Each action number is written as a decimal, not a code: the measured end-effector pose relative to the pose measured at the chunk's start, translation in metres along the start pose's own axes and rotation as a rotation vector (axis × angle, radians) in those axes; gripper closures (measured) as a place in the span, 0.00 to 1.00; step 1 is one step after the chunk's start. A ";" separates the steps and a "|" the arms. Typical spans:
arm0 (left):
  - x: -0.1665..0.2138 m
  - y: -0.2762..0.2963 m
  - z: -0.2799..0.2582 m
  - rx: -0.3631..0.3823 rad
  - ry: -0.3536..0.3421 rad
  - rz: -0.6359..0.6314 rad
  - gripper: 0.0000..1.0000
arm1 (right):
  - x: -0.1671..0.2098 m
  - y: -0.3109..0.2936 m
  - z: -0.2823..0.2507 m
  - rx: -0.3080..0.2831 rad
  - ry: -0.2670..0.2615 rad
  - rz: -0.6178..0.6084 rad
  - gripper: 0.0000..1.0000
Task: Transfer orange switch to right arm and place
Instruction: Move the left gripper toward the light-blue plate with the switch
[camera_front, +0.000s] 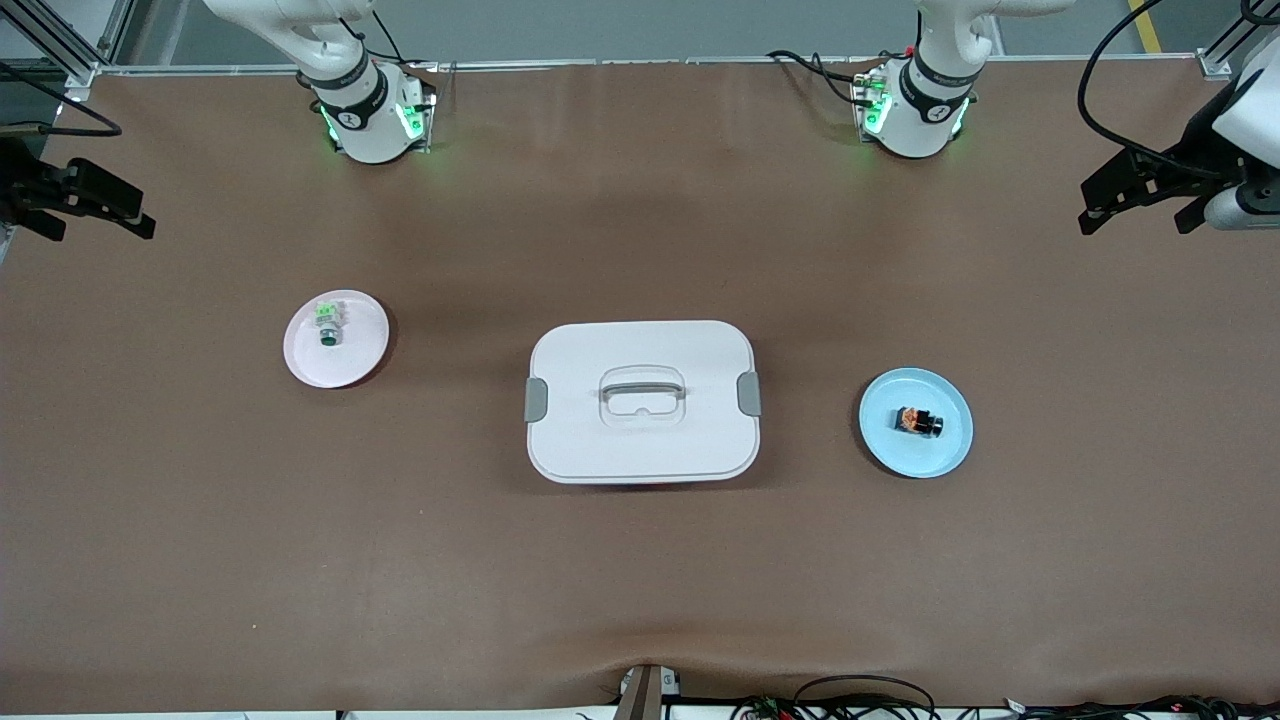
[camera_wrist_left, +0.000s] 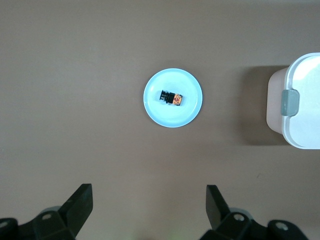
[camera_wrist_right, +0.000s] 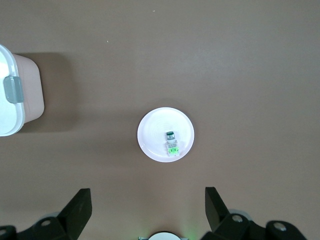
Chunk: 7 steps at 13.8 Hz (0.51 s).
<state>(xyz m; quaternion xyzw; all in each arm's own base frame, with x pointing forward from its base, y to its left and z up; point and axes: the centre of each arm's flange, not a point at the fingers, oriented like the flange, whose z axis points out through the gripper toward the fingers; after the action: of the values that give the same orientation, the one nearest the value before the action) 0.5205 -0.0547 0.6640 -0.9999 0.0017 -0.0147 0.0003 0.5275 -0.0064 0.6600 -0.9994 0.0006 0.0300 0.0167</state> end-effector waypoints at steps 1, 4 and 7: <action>0.000 0.000 0.000 0.000 -0.001 0.000 0.00 | 0.000 0.000 0.000 0.000 0.001 0.000 0.00; 0.000 0.000 0.002 0.001 -0.007 -0.001 0.00 | -0.004 0.004 -0.009 0.001 0.025 0.008 0.00; 0.012 -0.001 0.024 0.009 -0.048 0.002 0.00 | -0.009 0.010 -0.018 0.002 0.045 0.019 0.00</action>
<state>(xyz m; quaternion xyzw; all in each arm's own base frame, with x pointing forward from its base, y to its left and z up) 0.5334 -0.0536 0.6407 -0.9999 0.0024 0.0090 0.0049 0.5194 -0.0169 0.6779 -0.9998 0.0104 0.0075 0.0174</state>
